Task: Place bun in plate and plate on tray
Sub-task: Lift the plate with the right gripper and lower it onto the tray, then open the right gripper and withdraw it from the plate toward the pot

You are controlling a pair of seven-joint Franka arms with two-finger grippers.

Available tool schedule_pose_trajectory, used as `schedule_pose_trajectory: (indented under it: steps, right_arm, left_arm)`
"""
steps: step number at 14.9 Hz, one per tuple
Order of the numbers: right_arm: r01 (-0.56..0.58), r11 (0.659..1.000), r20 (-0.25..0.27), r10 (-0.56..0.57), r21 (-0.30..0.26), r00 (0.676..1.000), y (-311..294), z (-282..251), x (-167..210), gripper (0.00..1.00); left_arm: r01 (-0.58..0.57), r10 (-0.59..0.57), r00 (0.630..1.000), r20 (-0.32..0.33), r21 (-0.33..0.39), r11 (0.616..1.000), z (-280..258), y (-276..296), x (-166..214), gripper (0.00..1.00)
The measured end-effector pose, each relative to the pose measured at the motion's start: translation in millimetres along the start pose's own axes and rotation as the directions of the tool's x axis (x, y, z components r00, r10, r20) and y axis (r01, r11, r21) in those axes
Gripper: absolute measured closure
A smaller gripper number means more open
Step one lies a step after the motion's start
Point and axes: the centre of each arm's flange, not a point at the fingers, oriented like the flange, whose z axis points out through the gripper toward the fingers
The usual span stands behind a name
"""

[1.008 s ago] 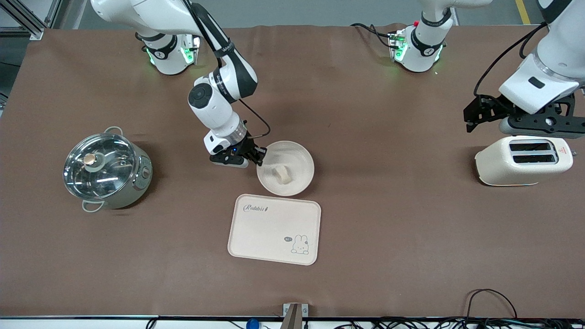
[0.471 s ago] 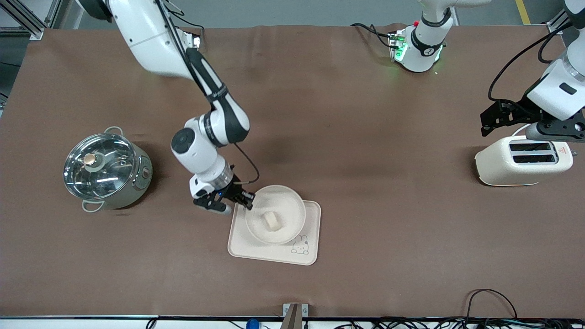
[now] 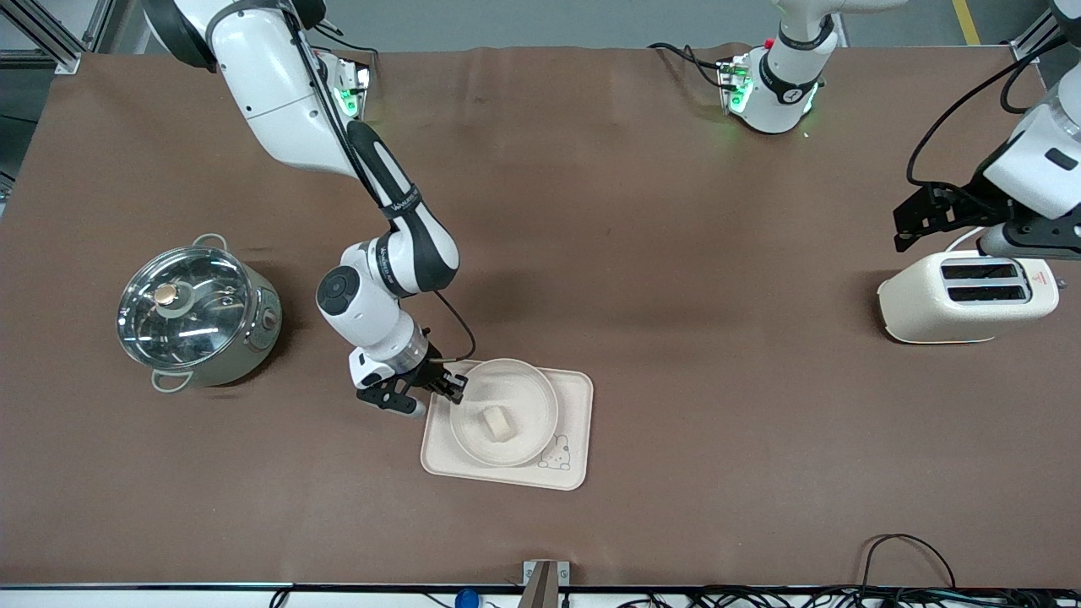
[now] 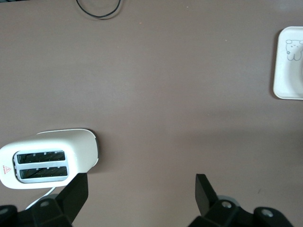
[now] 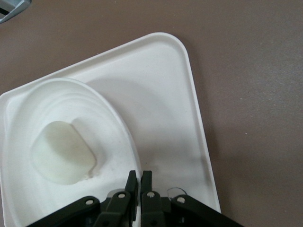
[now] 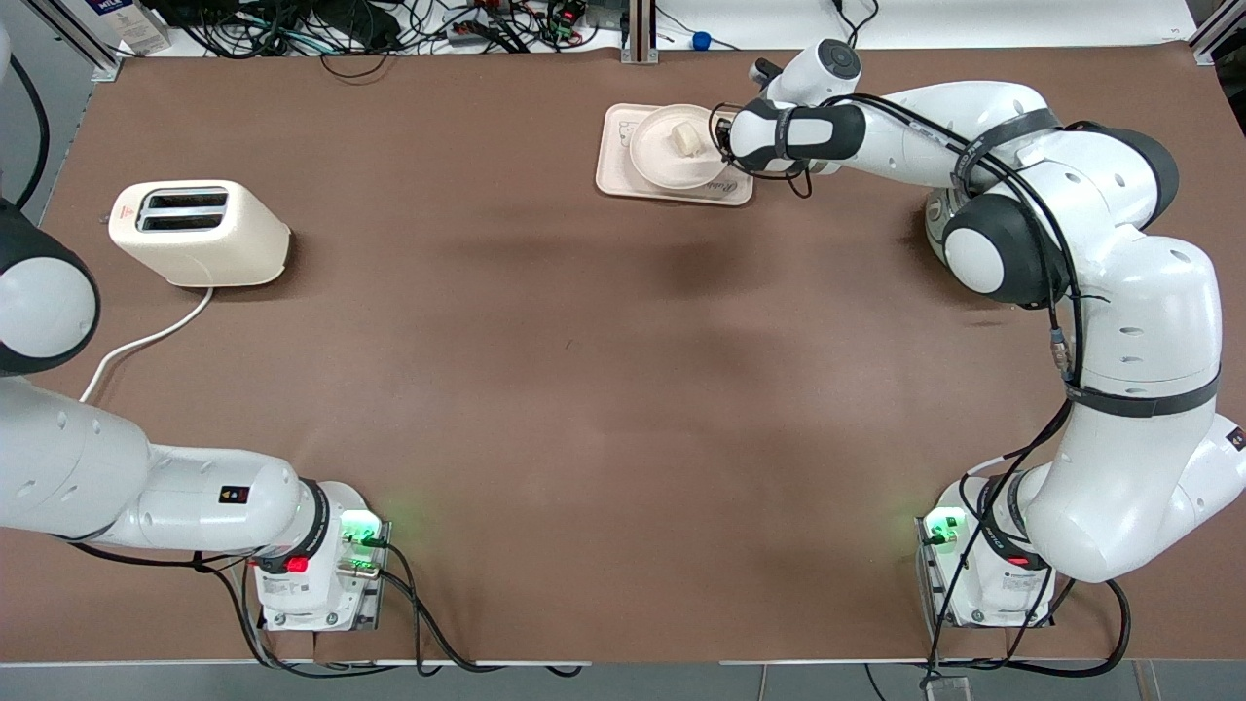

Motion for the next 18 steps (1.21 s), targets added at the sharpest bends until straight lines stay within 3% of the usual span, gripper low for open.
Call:
schedule_pose_trajectory:
  steps: [2, 6, 11, 15, 18]
  right_arm:
    - [-0.001, 1.000, 0.002, 0.001, -0.002, 1.000, 1, 2, 0, 0.86]
    - [0.002, 1.000, 0.002, -0.002, 0.008, 1.000, -6, -5, 3, 0.47]
    - [0.007, 1.000, 0.095, -0.008, 0.016, 0.995, -22, -85, 30, 0.00]
    - [0.057, 0.998, 0.231, -0.051, -0.021, 0.972, 28, -194, 74, 0.00]
    - [0.162, 0.975, 0.245, -0.122, -0.151, 0.962, 82, -291, 102, 0.00]
  left_arm:
    - [0.006, -0.006, 1.000, 0.002, 0.001, 1.000, 0, -4, 0, 0.00]
    - [0.010, -0.010, 1.000, 0.008, -0.023, 1.000, 1, -2, -1, 0.00]
    - [0.012, -0.012, 1.000, 0.010, -0.034, 0.999, 2, -2, 0, 0.00]
    - [0.013, -0.013, 1.000, 0.011, -0.034, 0.999, 2, -3, 0, 0.00]
    - [0.013, -0.013, 1.000, 0.010, -0.034, 0.999, 1, -3, 0, 0.00]
